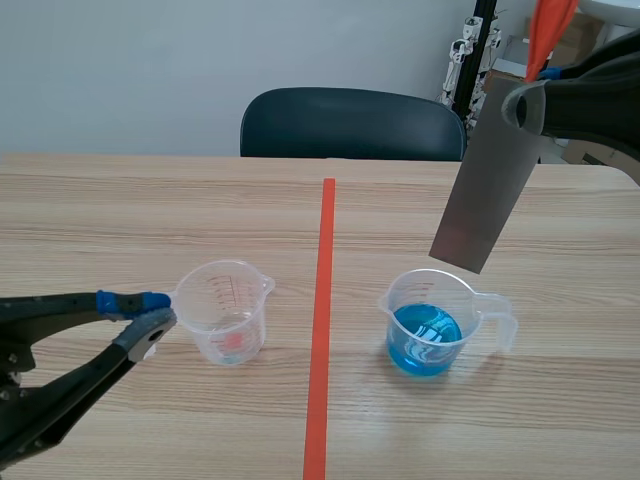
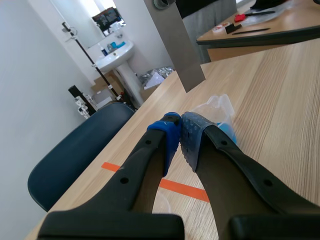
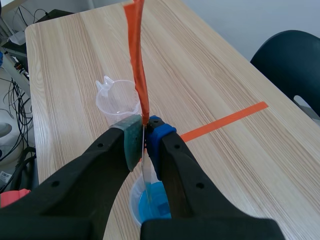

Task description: Do the redox reaction experiment. raise the plate out of the solution

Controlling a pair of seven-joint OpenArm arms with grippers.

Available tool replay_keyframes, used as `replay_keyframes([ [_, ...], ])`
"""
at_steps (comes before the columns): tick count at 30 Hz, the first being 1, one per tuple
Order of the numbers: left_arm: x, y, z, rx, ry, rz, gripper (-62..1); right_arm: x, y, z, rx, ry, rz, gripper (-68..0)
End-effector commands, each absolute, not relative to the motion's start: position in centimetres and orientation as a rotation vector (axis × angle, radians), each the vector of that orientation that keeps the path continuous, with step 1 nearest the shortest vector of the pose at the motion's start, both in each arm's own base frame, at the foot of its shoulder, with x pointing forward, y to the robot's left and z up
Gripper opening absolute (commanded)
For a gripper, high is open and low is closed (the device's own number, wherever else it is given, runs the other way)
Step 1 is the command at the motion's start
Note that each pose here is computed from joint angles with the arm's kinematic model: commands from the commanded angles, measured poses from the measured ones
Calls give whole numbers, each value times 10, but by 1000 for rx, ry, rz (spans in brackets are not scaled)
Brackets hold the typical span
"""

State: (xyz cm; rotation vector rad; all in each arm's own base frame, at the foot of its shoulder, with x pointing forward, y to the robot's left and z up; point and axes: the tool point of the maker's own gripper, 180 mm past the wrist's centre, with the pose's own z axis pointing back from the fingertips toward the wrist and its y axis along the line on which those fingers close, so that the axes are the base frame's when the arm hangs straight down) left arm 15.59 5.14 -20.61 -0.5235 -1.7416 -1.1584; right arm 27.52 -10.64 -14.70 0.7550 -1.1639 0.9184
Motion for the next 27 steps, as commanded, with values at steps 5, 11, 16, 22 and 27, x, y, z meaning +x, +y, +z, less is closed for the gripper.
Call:
replay_keyframes([
  [5,187,51,-205,-486,-1687,-1235,-567,281,-104,-128,764,-1226,920,-671],
  [11,212,40,-211,-447,-1601,-1320,-568,281,-104,-128,764,-1226,920,-671],
  [16,216,17,-219,-463,-1549,-1422,-568,281,-104,-129,764,-1226,920,-671],
  [22,214,-6,-227,-502,-1525,-1499,-569,281,-104,-129,764,-1226,920,-671],
  [27,226,-15,-224,-477,-1536,-1511,-569,281,-104,-129,764,-1225,920,-671],
])
